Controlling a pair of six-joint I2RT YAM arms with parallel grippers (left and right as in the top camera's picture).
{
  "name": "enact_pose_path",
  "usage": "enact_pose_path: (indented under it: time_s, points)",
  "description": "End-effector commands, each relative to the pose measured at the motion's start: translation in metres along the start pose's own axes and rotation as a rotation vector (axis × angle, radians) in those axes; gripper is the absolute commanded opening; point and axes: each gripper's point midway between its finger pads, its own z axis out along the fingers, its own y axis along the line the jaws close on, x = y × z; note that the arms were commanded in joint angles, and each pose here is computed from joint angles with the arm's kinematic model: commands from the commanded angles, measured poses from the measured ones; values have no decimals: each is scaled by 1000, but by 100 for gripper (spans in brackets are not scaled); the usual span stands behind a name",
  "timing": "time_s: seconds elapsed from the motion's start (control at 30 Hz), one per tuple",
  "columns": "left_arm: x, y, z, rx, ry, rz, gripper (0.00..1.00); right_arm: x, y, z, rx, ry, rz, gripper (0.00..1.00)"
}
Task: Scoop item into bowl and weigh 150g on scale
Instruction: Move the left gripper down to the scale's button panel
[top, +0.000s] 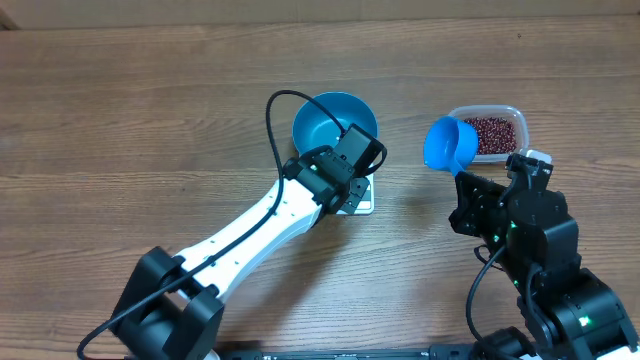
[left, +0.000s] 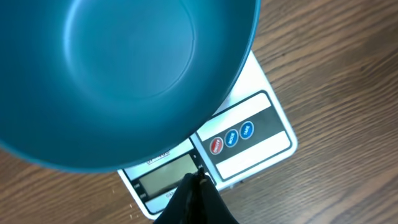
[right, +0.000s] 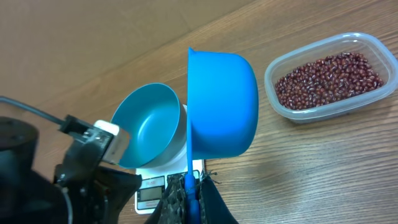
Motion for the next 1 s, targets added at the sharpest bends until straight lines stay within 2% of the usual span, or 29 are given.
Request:
enact_pose_path:
  time_s: [0.0,0.47,0.7,0.97]
  points:
    - [4,-4,10,5,17,111,4,-11,3,-6,-3,-34,-18,4]
    - [4,-6,17,11,21,263,4,-20,-12,-7,85,-92,-12,4]
    - [10,-26,20,139,27,420,4,-21,-14,-7,96,-98,-12,4]
    - [16,-19,41,83,66,441,4,-21,-19,-8,122,-101,-11,4]
